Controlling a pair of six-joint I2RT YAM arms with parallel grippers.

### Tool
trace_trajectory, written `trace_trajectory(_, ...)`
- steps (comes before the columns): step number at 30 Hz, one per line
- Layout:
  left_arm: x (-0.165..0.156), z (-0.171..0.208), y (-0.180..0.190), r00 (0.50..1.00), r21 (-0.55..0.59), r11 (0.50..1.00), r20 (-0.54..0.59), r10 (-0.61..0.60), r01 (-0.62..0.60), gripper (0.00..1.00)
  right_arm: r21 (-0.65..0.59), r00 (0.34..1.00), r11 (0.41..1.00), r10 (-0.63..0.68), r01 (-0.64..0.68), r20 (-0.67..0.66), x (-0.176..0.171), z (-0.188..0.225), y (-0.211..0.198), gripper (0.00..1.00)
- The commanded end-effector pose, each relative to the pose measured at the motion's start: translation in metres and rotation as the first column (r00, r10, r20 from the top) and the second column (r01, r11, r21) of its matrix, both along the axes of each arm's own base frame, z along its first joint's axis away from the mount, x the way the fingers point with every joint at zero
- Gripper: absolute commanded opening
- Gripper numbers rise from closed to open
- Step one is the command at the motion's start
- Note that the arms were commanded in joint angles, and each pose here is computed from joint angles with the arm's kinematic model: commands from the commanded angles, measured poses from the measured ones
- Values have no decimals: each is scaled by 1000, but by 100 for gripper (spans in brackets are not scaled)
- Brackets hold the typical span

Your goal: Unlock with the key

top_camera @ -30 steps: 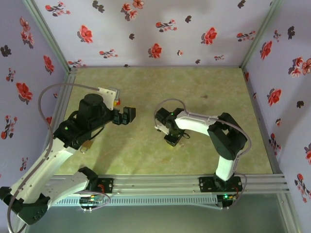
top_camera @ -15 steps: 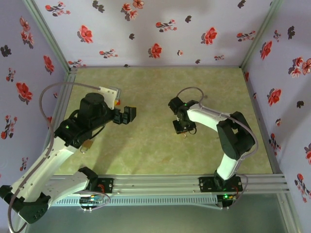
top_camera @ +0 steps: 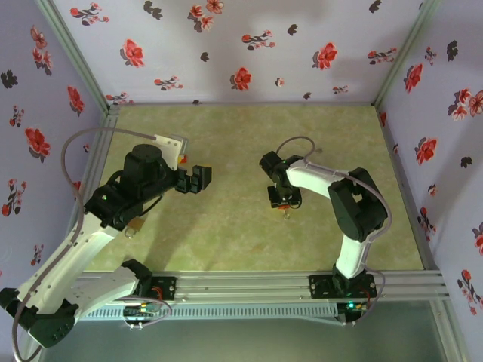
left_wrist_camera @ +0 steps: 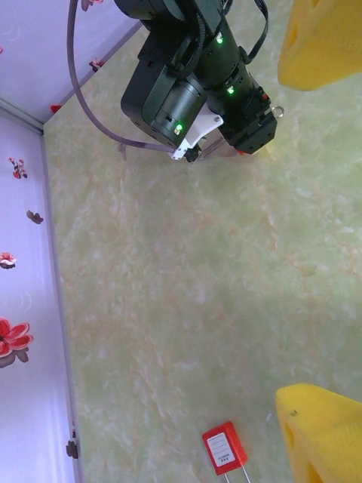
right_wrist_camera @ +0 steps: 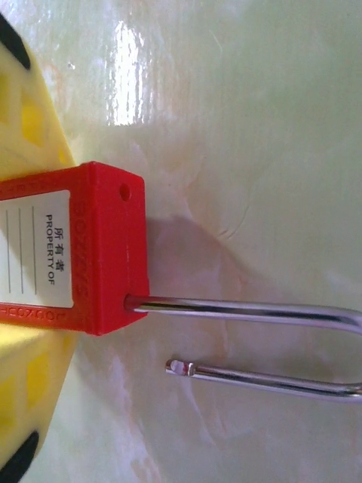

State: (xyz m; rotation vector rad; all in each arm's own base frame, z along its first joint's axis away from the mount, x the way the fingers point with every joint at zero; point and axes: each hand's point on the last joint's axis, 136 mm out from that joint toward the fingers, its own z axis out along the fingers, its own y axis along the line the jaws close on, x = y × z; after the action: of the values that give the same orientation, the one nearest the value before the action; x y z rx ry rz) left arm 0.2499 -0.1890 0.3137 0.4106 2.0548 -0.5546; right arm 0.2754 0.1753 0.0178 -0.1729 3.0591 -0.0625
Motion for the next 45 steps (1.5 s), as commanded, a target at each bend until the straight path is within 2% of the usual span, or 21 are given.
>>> trace_trajectory(1,-1,15,7,999,3,1000,35,13,-13,100,4,999,999,-43,43,-22,0,1,0,51)
trace_trajectory(5,-1,16,7,999,-3,1000,34,15,-15,100,19,998,998,-65,66,-22,0,7,2,59)
trace_trajectory(11,-1,18,7,999,-9,1000,36,17,-17,100,47,995,994,-98,98,-6,4,29,4,63)
trace_trajectory(18,2,27,6,998,-33,999,58,23,-21,100,114,988,984,-146,140,43,6,83,-2,66)
trace_trajectory(24,8,29,-6,999,-72,997,53,5,-2,100,215,964,952,-243,216,108,8,137,-27,69)
trace_trajectory(28,15,24,-19,999,-92,995,30,-20,23,100,229,936,932,-319,281,150,6,161,-59,70)
trace_trajectory(35,24,21,-37,997,-118,990,28,-69,72,100,196,906,908,-400,371,140,-2,167,-115,70)
trace_trajectory(42,29,14,-47,996,-121,988,7,-91,91,100,206,845,841,-526,499,99,-25,156,-153,70)
trace_trajectory(45,30,12,-49,995,-127,987,2,-97,96,100,205,801,794,-595,573,64,-35,142,-173,69)
